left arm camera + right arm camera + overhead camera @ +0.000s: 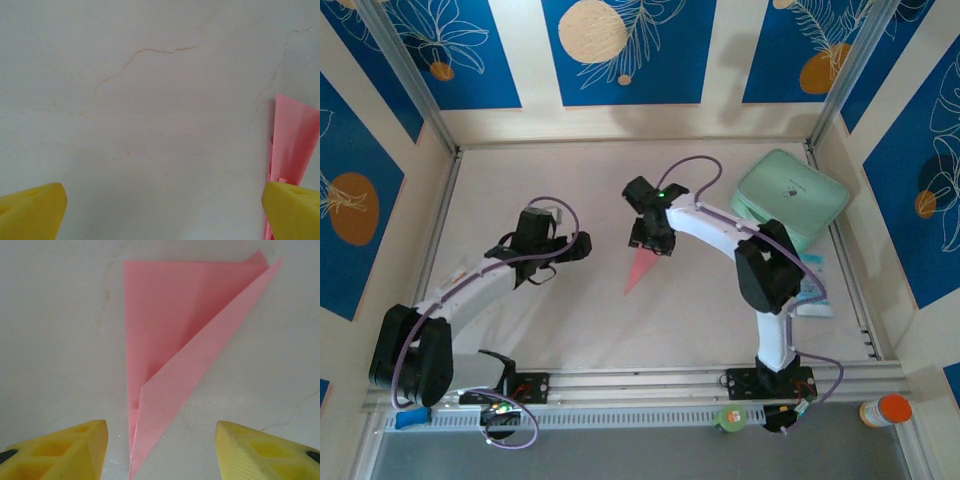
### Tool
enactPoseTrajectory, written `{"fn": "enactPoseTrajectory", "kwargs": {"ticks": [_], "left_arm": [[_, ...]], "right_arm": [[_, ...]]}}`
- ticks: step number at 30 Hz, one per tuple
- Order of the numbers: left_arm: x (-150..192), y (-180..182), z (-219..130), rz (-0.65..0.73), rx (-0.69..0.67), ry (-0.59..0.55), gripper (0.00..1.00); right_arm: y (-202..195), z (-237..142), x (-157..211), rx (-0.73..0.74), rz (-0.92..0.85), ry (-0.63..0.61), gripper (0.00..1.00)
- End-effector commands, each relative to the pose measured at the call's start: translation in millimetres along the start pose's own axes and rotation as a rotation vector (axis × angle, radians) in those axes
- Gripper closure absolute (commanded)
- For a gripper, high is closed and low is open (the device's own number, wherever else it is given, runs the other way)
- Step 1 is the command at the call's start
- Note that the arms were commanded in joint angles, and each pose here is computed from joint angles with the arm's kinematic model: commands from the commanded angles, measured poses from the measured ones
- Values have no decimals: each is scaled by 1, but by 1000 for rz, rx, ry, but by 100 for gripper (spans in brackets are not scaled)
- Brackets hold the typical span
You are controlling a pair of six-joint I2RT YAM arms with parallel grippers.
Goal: Fold a paper plane with a square sheet of paper (pick it up from the middle)
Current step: Turn over the paper plane at the top-center of the table.
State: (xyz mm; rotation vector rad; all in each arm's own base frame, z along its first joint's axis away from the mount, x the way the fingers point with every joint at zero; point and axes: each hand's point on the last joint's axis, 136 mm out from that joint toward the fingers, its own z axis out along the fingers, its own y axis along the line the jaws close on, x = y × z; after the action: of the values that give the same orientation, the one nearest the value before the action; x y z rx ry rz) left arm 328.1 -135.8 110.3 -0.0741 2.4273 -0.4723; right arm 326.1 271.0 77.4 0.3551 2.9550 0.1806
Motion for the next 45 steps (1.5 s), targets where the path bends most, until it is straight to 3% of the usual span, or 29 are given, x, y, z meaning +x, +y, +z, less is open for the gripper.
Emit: {"fn": "enactPoseTrajectory", "kwargs": {"ticks": [1,13,22,28,30,31,37,45], "left_arm": [[-1,-2,3,-15,41,-9,1],[21,8,17,-12,27,68,0],[15,4,16,-27,39,53,1],[12,4,14,-48,39,47,1],[9,3,12,-81,48,34,1],[8,3,11,-92,58,26,1],[2,4,2,-170,102,5,1],[5,7,-6,-269,141,-10,0]], "right_arm": [[-17,2,2,147,120,-14,41],[-28,23,9,279,173,12,41],[-27,24,11,259,196,45,60],[-30,26,5,238,191,41,86],[-25,22,-4,181,159,18,98],[-21,19,-7,142,139,9,100],[31,-10,-17,-213,-74,-45,100],[88,-34,9,-634,-275,6,100]]}}
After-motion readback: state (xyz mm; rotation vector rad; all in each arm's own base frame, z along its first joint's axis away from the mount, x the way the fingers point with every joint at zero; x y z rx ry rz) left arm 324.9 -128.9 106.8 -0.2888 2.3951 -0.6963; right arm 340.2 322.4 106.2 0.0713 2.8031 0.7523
